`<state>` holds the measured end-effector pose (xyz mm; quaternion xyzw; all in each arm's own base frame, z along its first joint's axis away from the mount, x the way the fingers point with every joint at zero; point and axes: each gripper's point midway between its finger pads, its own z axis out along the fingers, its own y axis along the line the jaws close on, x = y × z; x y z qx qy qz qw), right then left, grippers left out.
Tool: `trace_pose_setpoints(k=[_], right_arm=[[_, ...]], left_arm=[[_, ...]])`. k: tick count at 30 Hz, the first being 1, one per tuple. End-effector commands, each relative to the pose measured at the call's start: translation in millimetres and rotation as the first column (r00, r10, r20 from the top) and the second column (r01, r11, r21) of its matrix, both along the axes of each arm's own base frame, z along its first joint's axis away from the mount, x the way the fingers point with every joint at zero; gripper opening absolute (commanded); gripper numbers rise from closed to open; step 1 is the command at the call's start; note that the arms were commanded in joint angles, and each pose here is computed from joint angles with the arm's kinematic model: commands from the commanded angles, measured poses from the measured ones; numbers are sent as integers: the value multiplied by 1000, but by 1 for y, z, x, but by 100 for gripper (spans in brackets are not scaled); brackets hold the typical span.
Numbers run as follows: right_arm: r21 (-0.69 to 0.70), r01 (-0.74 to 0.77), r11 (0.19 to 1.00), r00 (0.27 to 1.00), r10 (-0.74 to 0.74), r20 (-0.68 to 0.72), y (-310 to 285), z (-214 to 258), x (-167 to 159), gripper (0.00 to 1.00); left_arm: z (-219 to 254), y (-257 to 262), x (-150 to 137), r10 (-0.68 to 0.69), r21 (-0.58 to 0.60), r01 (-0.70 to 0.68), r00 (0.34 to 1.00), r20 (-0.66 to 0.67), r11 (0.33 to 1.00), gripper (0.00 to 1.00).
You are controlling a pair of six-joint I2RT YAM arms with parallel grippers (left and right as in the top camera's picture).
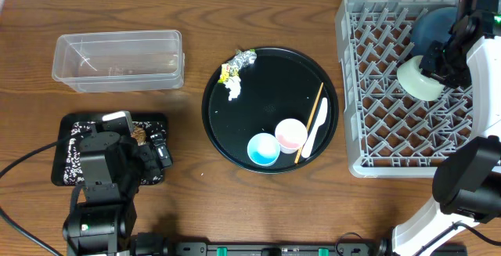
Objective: Sort waste into correct bins and load items into the dishwasher rack
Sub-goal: 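Lower the green bowl upright into the rack slot and open the right gripper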
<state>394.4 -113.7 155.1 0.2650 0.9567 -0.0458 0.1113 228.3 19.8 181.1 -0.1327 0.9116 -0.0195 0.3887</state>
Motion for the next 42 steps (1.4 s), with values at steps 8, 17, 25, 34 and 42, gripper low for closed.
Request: trace_pose_setpoints(k=[8, 17, 25, 34, 42], right_arm=[[-49, -5, 999, 999, 7, 44, -9, 2, 11, 1], [-43, -7, 999, 1000, 8, 27, -9, -13, 8, 2], [-15, -20, 1000, 999, 19, -43, -2, -45, -8, 1], [101, -54, 993, 997, 49, 54, 22, 10, -5, 2], [128, -82, 988, 986, 62, 152, 36, 77, -19, 6]], left_arm=[[4, 1, 1, 17, -9, -16, 1000, 11, 1000, 98], [4, 1, 1, 17, -9, -16, 1000, 11, 1000, 98], [4, 1, 1, 17, -9, -16, 1000, 11, 1000, 98], [4, 1, 1, 17, -9, -16, 1000, 11, 1000, 98], [4, 1, 1, 17, -9, -16, 1000, 11, 1000, 98]])
